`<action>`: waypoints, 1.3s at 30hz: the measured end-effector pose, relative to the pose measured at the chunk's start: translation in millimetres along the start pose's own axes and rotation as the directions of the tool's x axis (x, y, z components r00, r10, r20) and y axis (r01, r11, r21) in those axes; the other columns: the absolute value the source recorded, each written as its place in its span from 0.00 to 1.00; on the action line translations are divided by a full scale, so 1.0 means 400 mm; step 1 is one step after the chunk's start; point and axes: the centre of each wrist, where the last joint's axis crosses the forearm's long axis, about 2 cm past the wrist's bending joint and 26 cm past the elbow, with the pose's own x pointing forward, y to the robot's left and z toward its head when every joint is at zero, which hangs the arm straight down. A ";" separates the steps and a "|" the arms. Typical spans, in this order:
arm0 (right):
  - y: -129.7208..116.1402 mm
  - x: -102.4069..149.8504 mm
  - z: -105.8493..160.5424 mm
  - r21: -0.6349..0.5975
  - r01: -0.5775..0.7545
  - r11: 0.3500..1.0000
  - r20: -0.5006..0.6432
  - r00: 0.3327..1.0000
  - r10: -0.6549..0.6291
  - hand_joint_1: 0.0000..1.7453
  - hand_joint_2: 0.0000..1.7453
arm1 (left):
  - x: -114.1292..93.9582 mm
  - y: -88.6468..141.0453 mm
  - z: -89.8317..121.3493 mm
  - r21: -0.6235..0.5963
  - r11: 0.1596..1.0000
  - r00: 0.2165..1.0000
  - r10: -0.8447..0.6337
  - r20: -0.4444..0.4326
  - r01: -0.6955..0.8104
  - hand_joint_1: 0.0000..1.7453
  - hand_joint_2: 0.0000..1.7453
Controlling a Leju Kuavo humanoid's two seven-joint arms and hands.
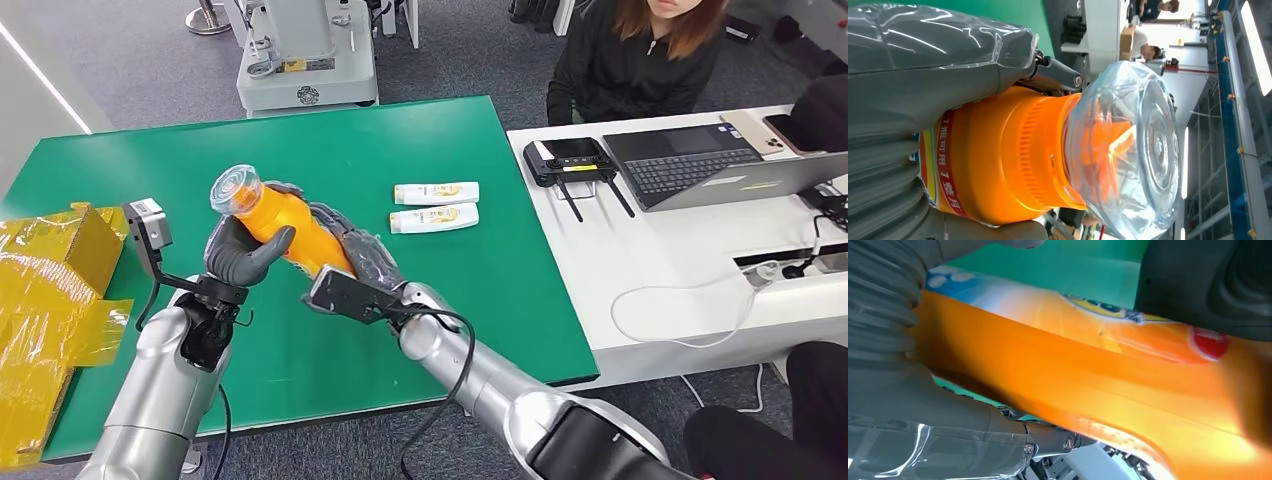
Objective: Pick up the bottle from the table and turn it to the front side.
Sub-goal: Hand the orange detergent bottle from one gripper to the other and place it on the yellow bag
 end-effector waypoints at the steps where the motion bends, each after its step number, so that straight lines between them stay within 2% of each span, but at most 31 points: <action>1: 0.003 -0.001 0.003 -0.003 0.009 1.000 0.005 1.000 -0.008 0.00 1.00 | 0.001 0.000 -0.001 0.005 1.000 1.000 -0.023 0.003 0.023 1.00 1.00; 12: 0.025 -0.027 0.047 -0.077 0.115 0.990 0.024 0.993 -0.114 0.00 1.00 | 0.029 0.008 -0.022 -0.008 0.966 0.966 -0.257 0.042 0.257 1.00 1.00; 15: 0.023 -0.049 0.070 -0.106 0.144 0.984 0.020 0.990 -0.143 0.00 1.00 | 0.030 0.014 -0.023 0.009 0.928 0.926 -0.374 0.049 0.374 1.00 1.00; 20: 0.025 -0.085 0.114 -0.135 0.171 0.976 -0.003 0.985 -0.173 0.00 1.00 | 0.026 0.019 -0.017 -0.002 0.806 0.806 -0.591 0.030 0.592 1.00 1.00; 25: 0.039 -0.107 0.149 -0.146 0.192 0.970 -0.029 0.980 -0.198 0.00 1.00 | 0.034 0.024 -0.027 -0.044 0.657 0.658 -0.753 0.021 0.753 1.00 1.00; 31: 0.050 -0.120 0.173 -0.163 0.219 0.962 -0.041 0.973 -0.229 0.00 1.00 | 0.059 0.044 -0.056 -0.062 0.479 0.482 -0.875 0.044 0.875 1.00 1.00; 39: 0.072 -0.142 0.215 -0.157 0.243 0.957 -0.071 0.964 -0.256 0.00 1.00 | 0.119 0.116 -0.060 0.013 0.055 0.055 -0.998 0.031 0.998 1.00 1.00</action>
